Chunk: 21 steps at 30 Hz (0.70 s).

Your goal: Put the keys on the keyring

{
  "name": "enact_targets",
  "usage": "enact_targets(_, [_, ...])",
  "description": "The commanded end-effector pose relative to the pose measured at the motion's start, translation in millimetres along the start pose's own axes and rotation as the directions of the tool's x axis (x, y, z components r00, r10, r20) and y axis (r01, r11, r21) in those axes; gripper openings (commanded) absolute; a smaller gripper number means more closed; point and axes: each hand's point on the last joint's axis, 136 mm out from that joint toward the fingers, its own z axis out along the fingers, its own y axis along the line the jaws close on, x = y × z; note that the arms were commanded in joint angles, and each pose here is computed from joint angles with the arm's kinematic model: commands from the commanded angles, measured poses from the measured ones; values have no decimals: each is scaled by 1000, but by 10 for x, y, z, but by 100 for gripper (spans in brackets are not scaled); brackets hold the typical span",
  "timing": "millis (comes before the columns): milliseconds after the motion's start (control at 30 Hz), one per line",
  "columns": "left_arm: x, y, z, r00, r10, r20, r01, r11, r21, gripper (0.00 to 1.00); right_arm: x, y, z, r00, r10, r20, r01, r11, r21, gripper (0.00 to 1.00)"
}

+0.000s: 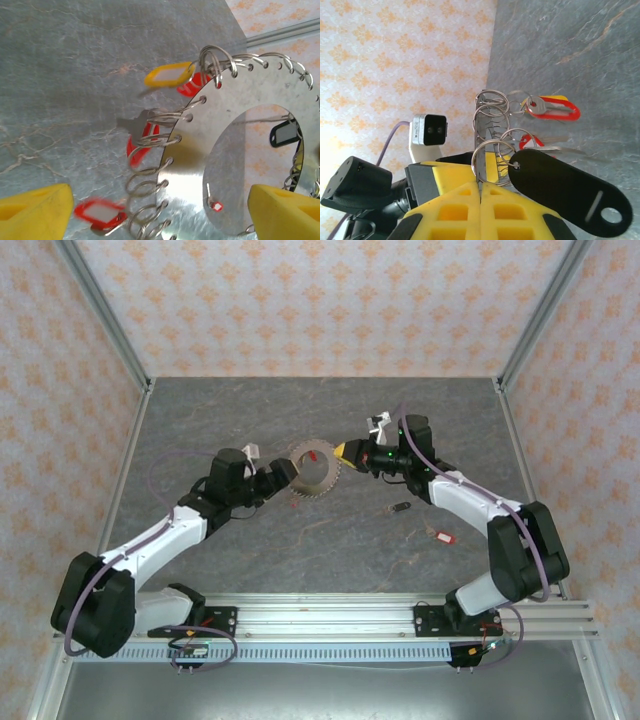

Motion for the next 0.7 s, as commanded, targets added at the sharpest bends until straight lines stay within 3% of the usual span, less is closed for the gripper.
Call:
enact_targets(0, [-107,-353,2,1000,-4,19,2,994,110,90,-103,482,-88,999,-52,15,54,991,-123,0])
enact_targets(367, [-42,-608,136,1000,5,6,-6,985,175,79,-73,578,-113,1000,-21,-4,20,986,-164,0])
enact_targets(667, [-120,-818,-43,999,27,41,-35,975,221,33,-20,464,-81,999,-5,-39,0,992,-123,0])
